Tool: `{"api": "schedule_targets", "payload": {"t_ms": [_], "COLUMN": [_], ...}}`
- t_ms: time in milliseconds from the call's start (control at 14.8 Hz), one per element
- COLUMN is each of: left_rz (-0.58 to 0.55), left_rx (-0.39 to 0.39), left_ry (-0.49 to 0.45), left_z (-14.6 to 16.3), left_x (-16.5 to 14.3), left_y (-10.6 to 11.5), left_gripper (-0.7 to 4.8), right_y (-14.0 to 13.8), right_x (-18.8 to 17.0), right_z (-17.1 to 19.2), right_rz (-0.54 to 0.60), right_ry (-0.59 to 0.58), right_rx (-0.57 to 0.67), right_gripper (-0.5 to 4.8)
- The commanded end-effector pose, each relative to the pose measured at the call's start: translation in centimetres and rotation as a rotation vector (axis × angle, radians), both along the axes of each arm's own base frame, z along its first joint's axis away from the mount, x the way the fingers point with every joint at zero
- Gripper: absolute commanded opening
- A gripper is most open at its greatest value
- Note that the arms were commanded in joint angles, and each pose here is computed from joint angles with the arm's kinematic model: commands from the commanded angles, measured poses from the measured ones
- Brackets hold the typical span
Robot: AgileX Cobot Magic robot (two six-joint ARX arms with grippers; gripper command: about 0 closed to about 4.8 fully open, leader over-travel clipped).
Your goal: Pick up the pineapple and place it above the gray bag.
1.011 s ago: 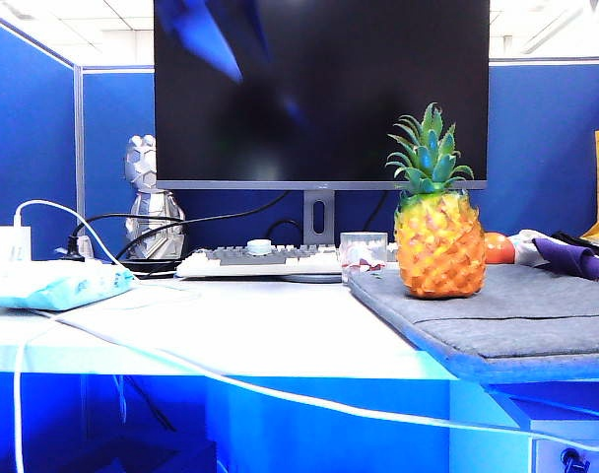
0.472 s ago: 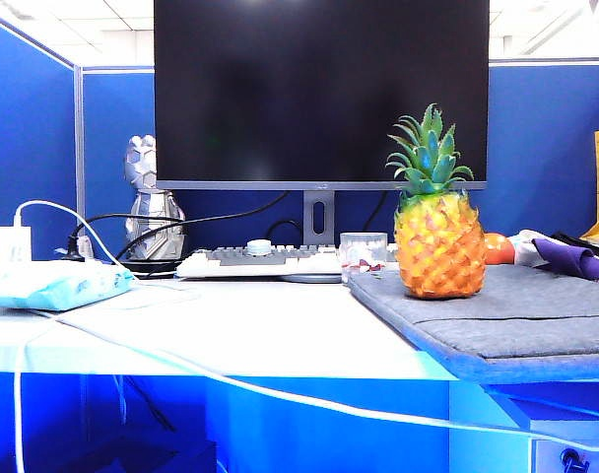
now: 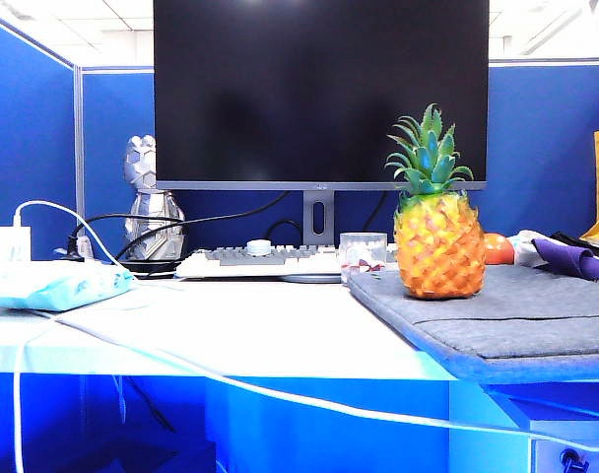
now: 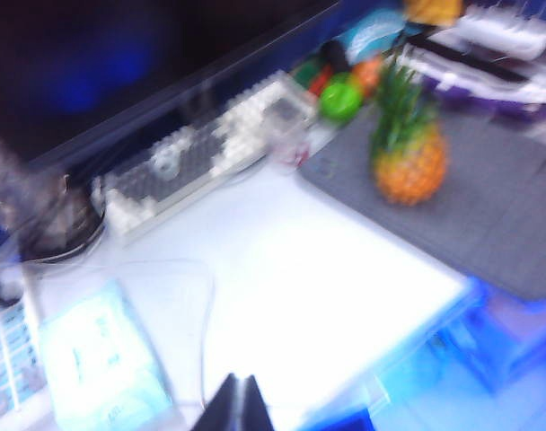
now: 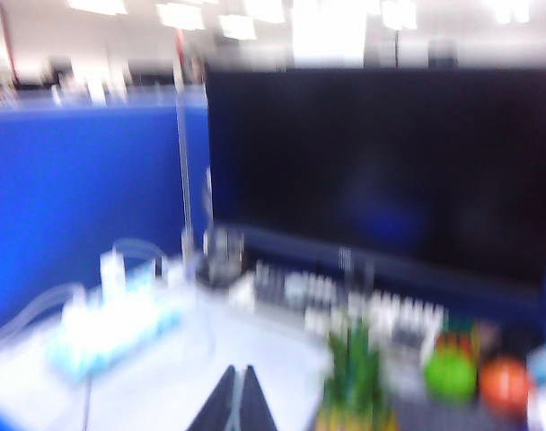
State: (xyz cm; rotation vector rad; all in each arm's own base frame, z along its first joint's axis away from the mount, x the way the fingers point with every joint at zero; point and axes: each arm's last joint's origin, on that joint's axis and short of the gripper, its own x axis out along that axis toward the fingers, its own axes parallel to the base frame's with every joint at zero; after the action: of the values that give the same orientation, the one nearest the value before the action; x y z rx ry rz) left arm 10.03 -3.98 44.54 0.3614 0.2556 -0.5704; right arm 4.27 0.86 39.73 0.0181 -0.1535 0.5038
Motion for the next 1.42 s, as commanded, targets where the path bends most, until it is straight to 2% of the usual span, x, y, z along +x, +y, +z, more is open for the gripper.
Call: {"api": "schedule_targets", "payload": {"t_ms": [67, 202, 337, 472, 539, 607, 742, 809, 877, 1011, 1214, 1349, 1416], "left_rz": [0.183, 0.267, 0.371, 0.47, 0.515, 0.505, 0.508, 0.525, 0.602, 0.701, 0.645, 0.532, 0.504], "left_rx": [-0.186, -0.267, -0.305, -0.353, -0.357, -0.367, -0.424, -0.481, -0.488, -0.443, -0.379, -0.368, -0.365], "left_ry": [-0.178, -0.216, -0.258, -0.236, -0.21, -0.172, -0.206, -0.262, -0.303, -0.309, -0.252, -0.193, -0.175], "left_z": [-7.5, -10.1, -11.6, -13.3, -14.8, -17.1, -19.0, -19.7, -20.2, -21.6, -23.6, -25.0, -25.4], "left_x": [-1.6, -2.6, -3.4, -3.3, -2.9, -2.3, -1.9, -1.9, -2.0, -1.7, -1.1, -0.9, -0.8], "left_y": [1.0, 1.6, 2.1, 2.4, 2.4, 2.1, 2.0, 2.1, 2.3, 2.5, 2.2, 1.7, 1.6], "left_gripper": [-0.03, -0.03, -0.03, -0.03, -0.03, -0.03, -0.03, -0.03, -0.03, -0.03, -0.03, -0.03, -0.03], "right_y": [-0.3, -0.7, -0.7, -0.9, -0.9, -1.0, -1.2, -1.4, -1.7, -2.0, -2.2, -2.3, -2.3], "right_x": [-0.2, -0.6, -1.6, -0.8, -0.8, -0.7, 0.0, 0.7, 1.3, 2.2, 3.3, 3.7, 3.9], "right_z": [-3.6, -6.4, -9.2, -9.9, -9.8, -9.9, -10.5, -11.5, -12.3, -13.8, -16.2, -17.4, -17.9], "right_rz": [-0.163, -0.327, -0.418, -0.412, -0.413, -0.442, -0.449, -0.45, -0.477, -0.487, -0.469, -0.445, -0.403], "right_ry": [0.016, 0.025, -0.026, 0.015, -0.018, -0.056, -0.084, -0.081, -0.077, -0.073, -0.004, 0.045, 0.07], "right_rx": [-0.004, 0.114, 0.219, 0.232, 0.206, 0.159, 0.144, 0.142, 0.149, 0.183, 0.234, 0.311, 0.304], "right_gripper": [-0.01, -0.01, -0.01, -0.01, -0.01, -0.01, -0.01, -0.01, -0.01, -0.01, -0.01, -0.01, -0.01]}}
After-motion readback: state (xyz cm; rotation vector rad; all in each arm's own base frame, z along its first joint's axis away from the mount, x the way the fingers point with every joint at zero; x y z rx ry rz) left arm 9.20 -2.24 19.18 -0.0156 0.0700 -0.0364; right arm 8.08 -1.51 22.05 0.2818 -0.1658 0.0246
